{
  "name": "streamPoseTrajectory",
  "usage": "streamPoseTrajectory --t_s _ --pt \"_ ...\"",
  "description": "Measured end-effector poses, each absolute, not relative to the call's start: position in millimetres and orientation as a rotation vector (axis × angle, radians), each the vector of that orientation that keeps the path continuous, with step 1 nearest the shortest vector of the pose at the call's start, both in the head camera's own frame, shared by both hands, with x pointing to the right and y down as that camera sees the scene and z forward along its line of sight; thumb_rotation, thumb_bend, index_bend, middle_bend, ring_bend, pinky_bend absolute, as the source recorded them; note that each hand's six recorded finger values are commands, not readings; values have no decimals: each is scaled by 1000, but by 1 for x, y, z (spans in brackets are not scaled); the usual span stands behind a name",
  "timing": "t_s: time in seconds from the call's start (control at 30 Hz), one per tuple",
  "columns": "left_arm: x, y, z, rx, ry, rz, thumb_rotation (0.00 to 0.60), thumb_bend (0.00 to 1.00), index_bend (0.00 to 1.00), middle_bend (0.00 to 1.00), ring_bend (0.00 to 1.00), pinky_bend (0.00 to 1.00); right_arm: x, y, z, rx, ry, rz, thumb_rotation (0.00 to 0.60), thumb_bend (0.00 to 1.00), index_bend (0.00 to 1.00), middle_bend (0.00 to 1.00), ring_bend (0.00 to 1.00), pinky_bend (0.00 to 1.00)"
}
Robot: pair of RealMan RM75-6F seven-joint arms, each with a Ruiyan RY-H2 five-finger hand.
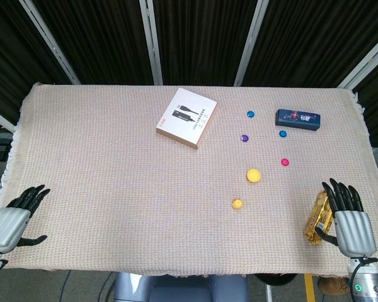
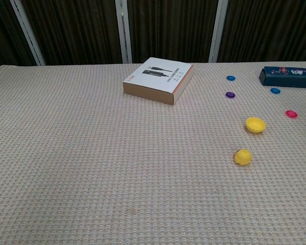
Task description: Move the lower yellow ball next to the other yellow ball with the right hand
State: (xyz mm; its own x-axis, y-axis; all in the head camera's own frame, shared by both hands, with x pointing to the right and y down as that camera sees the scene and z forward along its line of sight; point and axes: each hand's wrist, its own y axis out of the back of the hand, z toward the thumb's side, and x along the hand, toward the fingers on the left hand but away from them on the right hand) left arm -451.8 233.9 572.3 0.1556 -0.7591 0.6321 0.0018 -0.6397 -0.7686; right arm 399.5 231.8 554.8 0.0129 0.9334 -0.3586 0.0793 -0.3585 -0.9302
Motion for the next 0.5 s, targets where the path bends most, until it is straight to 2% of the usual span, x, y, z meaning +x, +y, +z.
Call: streamPoseTrajectory --t_s 0.23,0.5 --pt "-452 233 572 -1803 725 -1543 600 0 0 0 0 222 380 221 557 -1565 -1064 1367 600 0 87 0 0 0" --pt "-452 233 572 -1804 733 -1542 600 0 0 0 0 223 348 214 581 -1623 -941 1364 600 0 119 0 0 0"
